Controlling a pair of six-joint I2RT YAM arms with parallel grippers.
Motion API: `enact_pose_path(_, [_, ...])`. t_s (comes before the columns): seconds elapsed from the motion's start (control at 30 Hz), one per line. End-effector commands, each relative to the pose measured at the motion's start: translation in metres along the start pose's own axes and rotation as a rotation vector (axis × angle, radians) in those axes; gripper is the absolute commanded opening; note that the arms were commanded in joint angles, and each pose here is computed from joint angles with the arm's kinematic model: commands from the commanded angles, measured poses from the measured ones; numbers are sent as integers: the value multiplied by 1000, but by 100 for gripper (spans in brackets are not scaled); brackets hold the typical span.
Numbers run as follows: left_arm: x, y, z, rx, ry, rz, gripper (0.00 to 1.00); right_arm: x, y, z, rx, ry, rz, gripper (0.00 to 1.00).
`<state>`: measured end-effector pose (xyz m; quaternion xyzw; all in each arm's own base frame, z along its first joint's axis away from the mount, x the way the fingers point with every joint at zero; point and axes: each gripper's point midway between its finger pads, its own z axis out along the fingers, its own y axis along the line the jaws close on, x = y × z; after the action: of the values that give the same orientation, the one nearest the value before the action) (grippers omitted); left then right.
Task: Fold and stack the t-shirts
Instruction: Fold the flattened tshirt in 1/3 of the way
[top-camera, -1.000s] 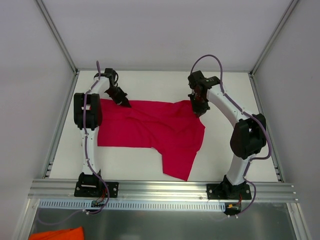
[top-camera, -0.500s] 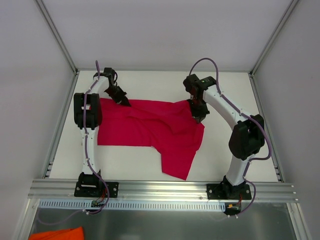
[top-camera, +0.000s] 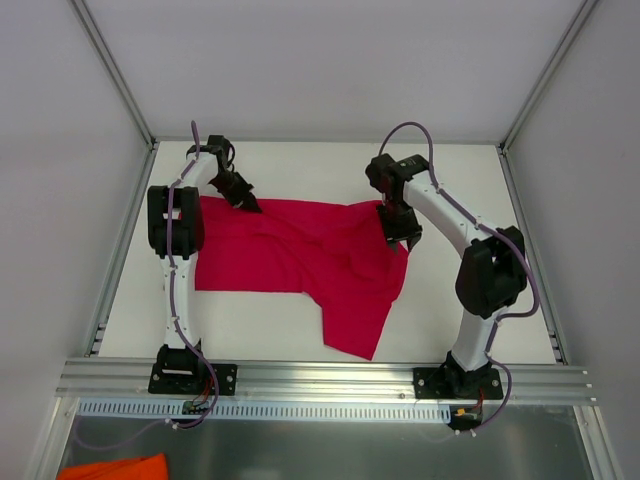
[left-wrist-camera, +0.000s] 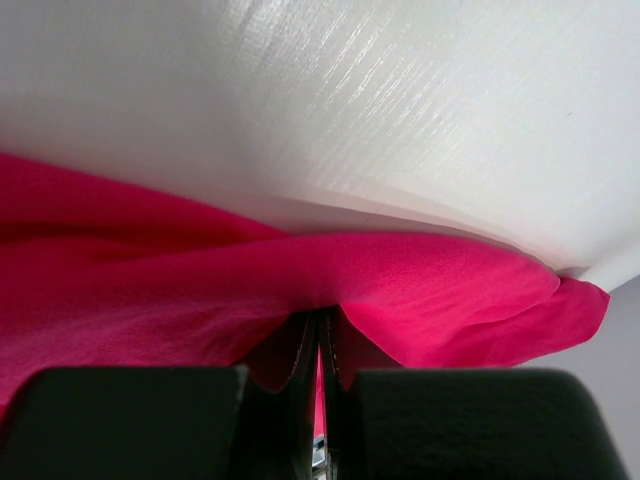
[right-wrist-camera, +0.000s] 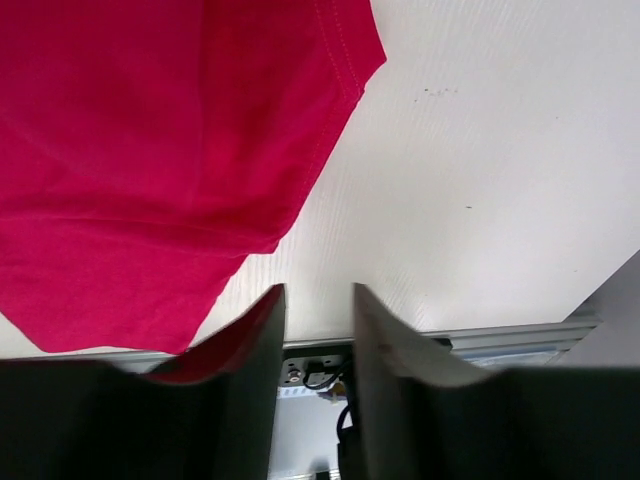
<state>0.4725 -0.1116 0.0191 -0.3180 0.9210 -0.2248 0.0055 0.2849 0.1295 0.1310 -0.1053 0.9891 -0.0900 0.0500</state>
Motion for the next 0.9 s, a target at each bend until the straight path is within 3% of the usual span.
enact_pose_path(0.0, [-13, 5, -6, -22, -49, 19, 0, 5, -5, -15, -4, -48, 3, 41])
enact_pose_path(0.1, [-13, 5, -9, -22, -49, 19, 0, -12, -7, -17, 9, -122, 22, 60])
enact_pose_path(0.13, [-13, 5, -9, -21, -50, 22, 0, -19, -7, -15, 12, -130, 29, 61])
enact_pose_path(0.27, [-11, 5, -8, -17, -45, 19, 0, -51, -7, 1, -14, -190, 97, 59])
enact_pose_path(0.37, [-9, 6, -8, -15, -45, 17, 0, -86, -6, 18, -77, -238, 200, 49])
enact_pose_path(0.43, [-8, 7, -8, -14, -46, 19, 0, -102, -6, 40, -112, -197, 245, 38])
enact_pose_path(0.7, [-5, 7, -12, -5, -50, 20, 0, -168, 5, 49, -243, -224, 280, 37])
enact_pose_path(0.87, [-5, 6, -12, -1, -50, 10, 0, -179, 5, 60, -234, -213, 253, 41])
